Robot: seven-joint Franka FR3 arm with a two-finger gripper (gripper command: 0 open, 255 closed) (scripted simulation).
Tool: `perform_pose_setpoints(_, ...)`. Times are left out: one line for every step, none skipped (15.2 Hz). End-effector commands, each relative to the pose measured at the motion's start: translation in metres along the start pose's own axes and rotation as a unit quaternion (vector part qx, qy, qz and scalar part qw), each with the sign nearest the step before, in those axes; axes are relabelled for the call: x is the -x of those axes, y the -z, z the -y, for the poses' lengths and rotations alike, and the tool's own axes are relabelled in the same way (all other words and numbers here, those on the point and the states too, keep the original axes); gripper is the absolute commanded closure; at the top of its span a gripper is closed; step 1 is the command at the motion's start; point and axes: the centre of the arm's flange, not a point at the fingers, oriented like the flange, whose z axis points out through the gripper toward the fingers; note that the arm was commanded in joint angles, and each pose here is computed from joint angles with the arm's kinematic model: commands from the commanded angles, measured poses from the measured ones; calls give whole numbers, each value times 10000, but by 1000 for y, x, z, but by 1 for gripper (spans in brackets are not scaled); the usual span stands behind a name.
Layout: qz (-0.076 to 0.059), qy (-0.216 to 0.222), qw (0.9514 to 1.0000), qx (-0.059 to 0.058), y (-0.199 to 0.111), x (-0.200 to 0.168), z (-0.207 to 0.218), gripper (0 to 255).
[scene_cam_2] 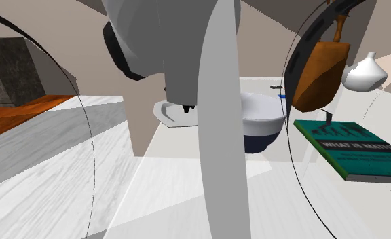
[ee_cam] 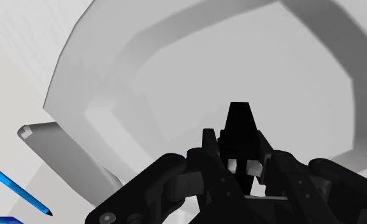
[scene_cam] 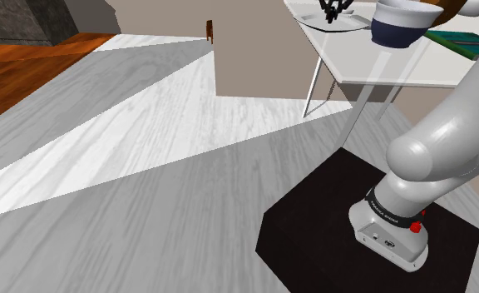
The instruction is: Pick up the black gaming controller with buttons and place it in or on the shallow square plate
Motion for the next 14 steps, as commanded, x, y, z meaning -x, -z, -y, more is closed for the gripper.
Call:
perform_pose_setpoints(-4, -1, 10000, -2, -2, 1, -1, 255)
perform_pose_setpoints(-4, -1, 10000, -2, -2, 1, -1, 255)
perform_pose_setpoints(-4, -1, 10000, -2, -2, 1, -1, 255)
perform_pose_setpoints(-4, -1, 10000, -2, -2, 1, -1, 255)
perform_pose_setpoints(-4, -1, 10000, -2, -2, 1, -1, 255)
perform_pose_setpoints(-4, -1, 10000, -2, -2, 1, -1, 255)
perform_pose_setpoints(-4, -1, 10000, -2, -2, 1, -1, 255)
perform_pose_setpoints(-4, -1, 10000, -2, -2, 1, -1, 0)
perform_pose_setpoints(-4, -1, 10000, -2, -2, 1, -1, 0)
perform_pose_setpoints(-4, -1, 10000, -2, -2, 1, -1, 0)
perform_pose_setpoints(-4, -1, 10000, -2, -2, 1, -1, 0)
perform_pose_setpoints(-4, -1, 10000, -2, -2, 1, -1, 0)
perform_pose_setpoints(-4, -1, 10000, -2, -2, 1, -1, 0)
perform_pose_setpoints(-4, -1, 10000, -2, 12, 1, -1, 0)
